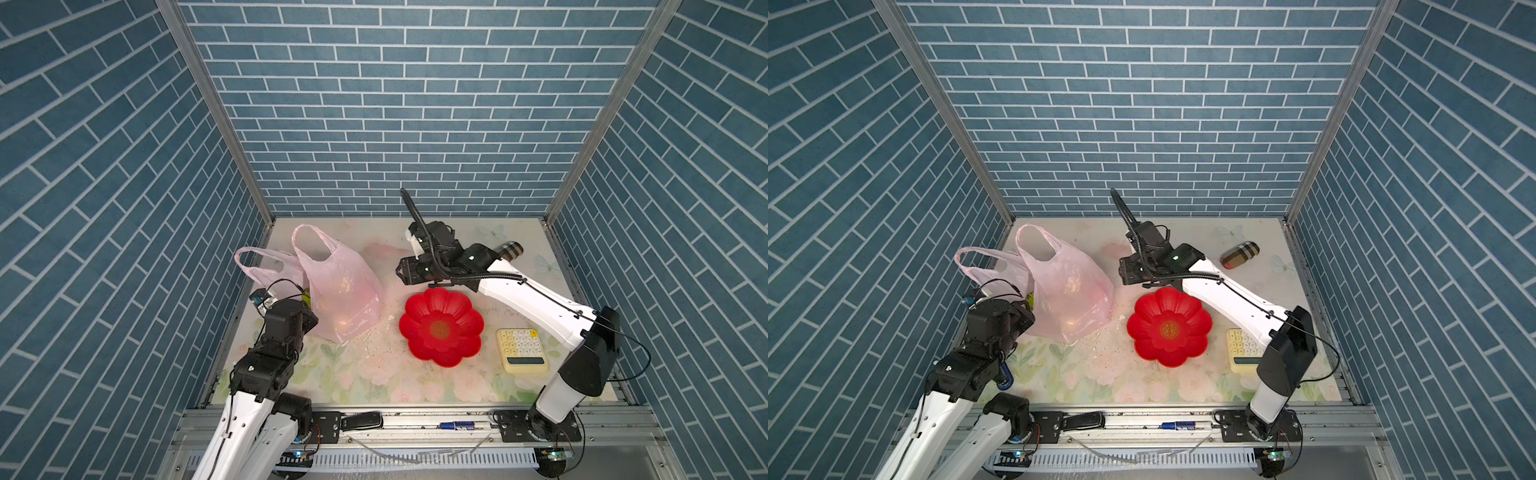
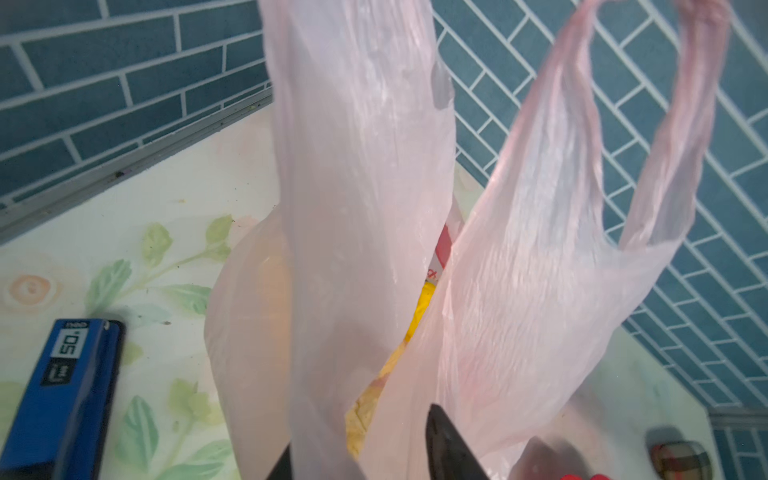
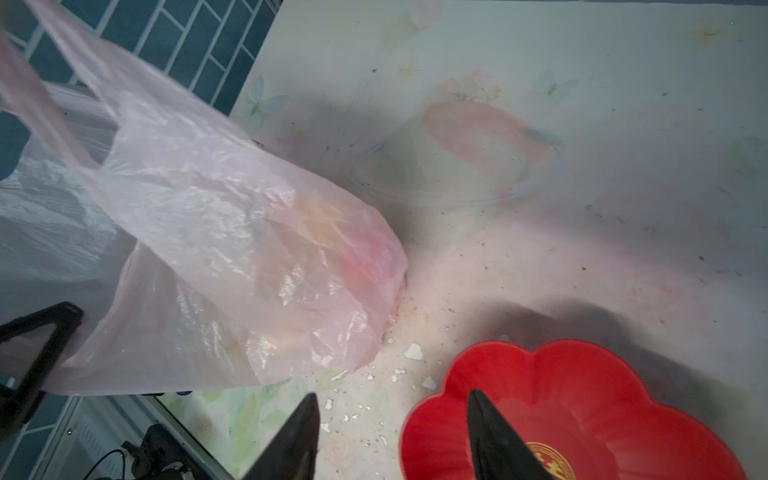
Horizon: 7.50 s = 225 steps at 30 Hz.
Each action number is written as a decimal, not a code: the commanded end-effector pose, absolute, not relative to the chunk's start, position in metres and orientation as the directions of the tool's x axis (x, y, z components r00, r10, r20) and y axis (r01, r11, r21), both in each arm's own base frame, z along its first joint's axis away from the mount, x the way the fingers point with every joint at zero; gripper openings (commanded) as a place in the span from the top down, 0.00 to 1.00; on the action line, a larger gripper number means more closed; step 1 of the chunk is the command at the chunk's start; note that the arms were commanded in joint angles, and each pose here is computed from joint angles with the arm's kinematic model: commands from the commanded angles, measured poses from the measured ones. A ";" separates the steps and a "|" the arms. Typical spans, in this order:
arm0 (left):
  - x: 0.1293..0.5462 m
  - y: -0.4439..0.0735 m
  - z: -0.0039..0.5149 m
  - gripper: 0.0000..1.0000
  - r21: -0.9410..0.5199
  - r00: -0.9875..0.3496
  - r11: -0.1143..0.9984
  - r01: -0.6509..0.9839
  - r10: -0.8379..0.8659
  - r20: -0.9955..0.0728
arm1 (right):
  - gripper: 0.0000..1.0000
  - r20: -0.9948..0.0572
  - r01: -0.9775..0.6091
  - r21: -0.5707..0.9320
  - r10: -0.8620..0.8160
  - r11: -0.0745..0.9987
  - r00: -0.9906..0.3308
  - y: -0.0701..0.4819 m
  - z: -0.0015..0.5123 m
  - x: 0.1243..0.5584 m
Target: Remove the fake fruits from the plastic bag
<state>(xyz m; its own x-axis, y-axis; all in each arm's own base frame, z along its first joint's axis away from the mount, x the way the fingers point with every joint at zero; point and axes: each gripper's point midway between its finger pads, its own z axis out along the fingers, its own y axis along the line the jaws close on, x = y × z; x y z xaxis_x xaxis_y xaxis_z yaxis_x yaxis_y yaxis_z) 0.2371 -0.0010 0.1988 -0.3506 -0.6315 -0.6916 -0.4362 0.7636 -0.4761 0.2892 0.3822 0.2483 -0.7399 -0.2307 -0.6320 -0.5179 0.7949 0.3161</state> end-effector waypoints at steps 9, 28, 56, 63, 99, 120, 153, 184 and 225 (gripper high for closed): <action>0.214 0.009 0.205 0.37 -0.467 -0.326 0.772 -0.430 -0.616 -0.718 | 0.33 -0.778 -0.664 0.187 -0.303 0.724 -0.550 0.469 0.280 0.264; 0.187 0.037 0.247 0.25 -0.352 -0.312 0.785 -0.510 -0.550 -0.775 | 0.28 -0.874 -0.908 -0.025 -0.450 0.417 -0.183 0.566 0.298 0.260; 0.176 0.012 0.248 0.30 -0.400 -0.431 0.805 -0.438 -0.579 -0.692 | 0.27 -0.872 -0.968 0.123 -0.442 0.219 -0.211 0.601 0.255 0.291; 0.178 0.013 0.249 0.31 -0.397 -0.428 0.805 -0.440 -0.577 -0.696 | 0.29 -0.836 -0.969 0.160 -0.495 0.190 -0.235 0.609 0.223 0.272; 0.238 -0.041 0.303 0.19 -0.104 -0.796 0.992 -0.068 -0.117 -0.594 | 1.00 -0.870 -0.865 0.209 -0.317 0.456 -0.378 0.529 0.273 0.262; 0.286 -0.001 0.268 0.01 0.106 -0.880 0.986 -0.129 -0.064 -0.471 | 1.00 -0.857 -0.831 0.225 -0.303 0.508 -0.417 0.501 0.253 0.260; 0.290 0.016 0.214 0.01 0.183 -0.919 0.972 -0.148 -0.067 -0.388 | 1.00 -0.857 -0.761 0.257 -0.224 0.595 -0.464 0.475 0.244 0.278; 0.326 -0.003 0.184 1.00 -0.028 -0.883 0.976 -0.215 -0.206 -0.423 | 1.00 -0.880 -0.680 0.247 -0.134 0.690 -0.456 0.446 0.251 0.315; 0.332 -0.006 0.204 1.00 -0.142 -0.905 0.970 -0.198 -0.236 -0.354 | 1.00 -0.742 -0.702 0.347 -0.276 0.623 -0.611 0.438 0.181 0.285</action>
<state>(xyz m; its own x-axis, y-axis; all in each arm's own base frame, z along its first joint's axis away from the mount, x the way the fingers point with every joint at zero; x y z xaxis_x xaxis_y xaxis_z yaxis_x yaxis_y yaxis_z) 0.3533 -0.0157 0.2106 -0.8807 -0.2611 -0.3952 -0.1910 0.9593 -0.2080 0.3027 0.4419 0.1644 -0.5836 -0.3262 -0.7436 -0.7241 0.6235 0.2948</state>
